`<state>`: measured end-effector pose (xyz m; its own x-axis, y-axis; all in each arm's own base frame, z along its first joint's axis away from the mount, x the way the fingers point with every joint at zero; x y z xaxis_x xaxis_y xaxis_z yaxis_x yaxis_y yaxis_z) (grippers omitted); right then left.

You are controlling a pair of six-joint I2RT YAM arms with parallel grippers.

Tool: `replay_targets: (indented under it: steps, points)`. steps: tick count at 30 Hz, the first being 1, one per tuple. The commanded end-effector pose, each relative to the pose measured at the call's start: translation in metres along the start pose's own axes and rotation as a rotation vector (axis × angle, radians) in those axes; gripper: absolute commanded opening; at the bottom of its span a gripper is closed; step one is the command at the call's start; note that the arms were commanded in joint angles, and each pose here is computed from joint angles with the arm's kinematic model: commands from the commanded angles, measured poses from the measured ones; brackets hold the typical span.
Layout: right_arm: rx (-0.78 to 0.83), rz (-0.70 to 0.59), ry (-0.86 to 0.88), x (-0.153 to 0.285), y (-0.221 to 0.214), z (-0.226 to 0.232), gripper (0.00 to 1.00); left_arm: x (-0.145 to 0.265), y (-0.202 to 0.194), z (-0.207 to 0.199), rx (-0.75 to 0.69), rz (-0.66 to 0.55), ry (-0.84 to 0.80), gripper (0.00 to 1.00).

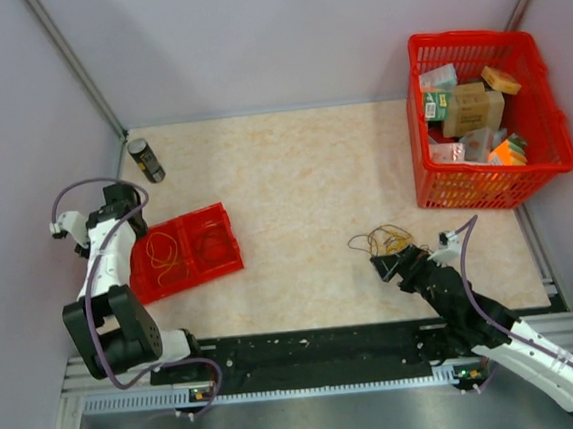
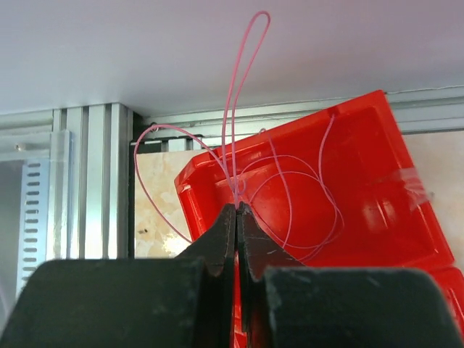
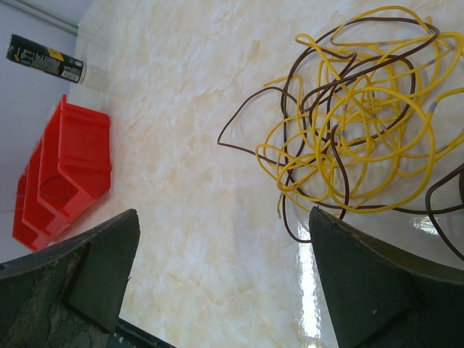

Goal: Untangle the cables

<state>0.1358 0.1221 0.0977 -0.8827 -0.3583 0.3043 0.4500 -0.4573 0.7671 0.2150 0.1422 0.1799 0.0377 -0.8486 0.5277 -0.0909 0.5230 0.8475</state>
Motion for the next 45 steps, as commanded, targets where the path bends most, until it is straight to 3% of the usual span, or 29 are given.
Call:
replay_targets:
  steps: [1, 10, 18, 20, 24, 29, 33, 38, 42, 45]
  points:
    - [-0.036, -0.073, 0.075, 0.002, 0.012, 0.01, 0.99, -0.012, -0.009, -0.008, 0.08, 0.096, -0.001, 0.0]
    - [-0.033, -0.074, 0.074, 0.002, 0.012, 0.01, 0.99, -0.027, -0.047, -0.021, 0.05, 0.317, -0.048, 0.0]
    - [-0.034, -0.071, 0.075, 0.002, 0.011, 0.01, 0.99, -0.014, -0.074, -0.039, 0.001, 0.497, -0.269, 0.0]
    - [-0.034, -0.076, 0.076, 0.002, 0.012, 0.01, 0.99, -0.009, -0.07, -0.04, 0.024, 0.49, -0.308, 0.2]
    - [-0.034, -0.074, 0.084, 0.001, 0.011, 0.011, 0.99, 0.002, -0.04, -0.036, 0.074, 0.399, -0.338, 0.99]
    - [-0.039, -0.085, 0.082, 0.0, 0.012, 0.01, 0.99, 0.043, -0.004, -0.032, 0.095, 0.258, -0.466, 0.99]
    - [-0.058, -0.086, 0.036, -0.003, 0.01, 0.005, 0.98, 0.117, -0.008, -0.044, -0.011, 0.255, -0.808, 0.99]
    - [-0.071, -0.047, -0.128, -0.008, 0.006, -0.01, 0.94, 0.226, -0.075, -0.039, -0.283, 0.504, -1.382, 0.93]
    - [-0.048, 0.053, -0.357, -0.013, 0.001, -0.024, 0.93, 0.275, -0.126, -0.006, -0.51, 0.595, -1.572, 0.95]
    - [-0.04, 0.106, -0.467, -0.021, 0.005, -0.026, 0.93, 0.311, -0.152, 0.027, -0.693, 0.591, -1.73, 0.94]
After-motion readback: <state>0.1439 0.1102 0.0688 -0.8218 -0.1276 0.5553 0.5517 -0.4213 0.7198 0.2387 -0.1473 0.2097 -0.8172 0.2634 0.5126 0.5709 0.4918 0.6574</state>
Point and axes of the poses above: each gripper's point midway between its finger pads, its own x axis back along the fingers, its own z axis along the line the jaws close on, y = z × x, the point moved 5 cm from there along x, back along the fingers, and after that the axes turned 13 degrees about x, right-handed, at the moved point
